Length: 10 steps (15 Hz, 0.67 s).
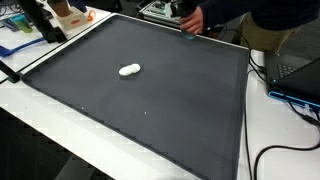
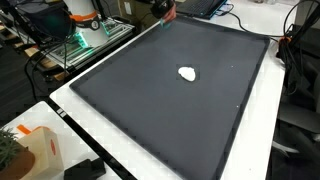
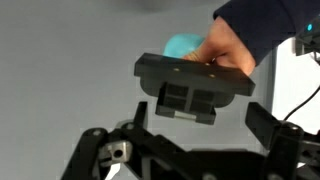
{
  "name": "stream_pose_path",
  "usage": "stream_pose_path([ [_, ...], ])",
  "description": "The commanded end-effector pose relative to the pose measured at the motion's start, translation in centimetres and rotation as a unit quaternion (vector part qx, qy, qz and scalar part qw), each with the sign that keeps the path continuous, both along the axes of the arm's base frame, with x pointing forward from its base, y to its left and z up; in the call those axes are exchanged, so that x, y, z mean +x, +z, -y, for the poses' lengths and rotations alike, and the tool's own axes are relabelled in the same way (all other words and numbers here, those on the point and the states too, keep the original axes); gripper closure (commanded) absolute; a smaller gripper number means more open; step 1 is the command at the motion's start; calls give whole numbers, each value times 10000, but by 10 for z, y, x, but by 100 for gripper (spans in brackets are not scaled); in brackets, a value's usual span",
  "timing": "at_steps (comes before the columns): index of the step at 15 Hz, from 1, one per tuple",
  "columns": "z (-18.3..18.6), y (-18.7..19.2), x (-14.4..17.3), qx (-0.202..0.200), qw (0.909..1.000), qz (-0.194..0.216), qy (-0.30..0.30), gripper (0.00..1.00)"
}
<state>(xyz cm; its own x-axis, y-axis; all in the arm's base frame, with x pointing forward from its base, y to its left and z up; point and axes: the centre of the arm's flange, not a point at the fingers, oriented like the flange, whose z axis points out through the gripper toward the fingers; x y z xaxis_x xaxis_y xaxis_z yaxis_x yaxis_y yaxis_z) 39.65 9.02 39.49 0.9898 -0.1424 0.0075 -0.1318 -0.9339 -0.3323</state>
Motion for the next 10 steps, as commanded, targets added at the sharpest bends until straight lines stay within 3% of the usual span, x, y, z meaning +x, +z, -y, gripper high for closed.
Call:
stream_pose_path([
  [1, -3, 0, -11, 189, 9998, -52, -65, 6],
  [4, -3, 1, -11, 224, 9997, -71, -78, 18],
  [7, -3, 1, -11, 254, 9996, -78, -100, 38],
  [9, -3, 1, -11, 274, 9995, -91, -107, 33],
  [10, -3, 1, -11, 282, 9995, -94, -111, 42],
])
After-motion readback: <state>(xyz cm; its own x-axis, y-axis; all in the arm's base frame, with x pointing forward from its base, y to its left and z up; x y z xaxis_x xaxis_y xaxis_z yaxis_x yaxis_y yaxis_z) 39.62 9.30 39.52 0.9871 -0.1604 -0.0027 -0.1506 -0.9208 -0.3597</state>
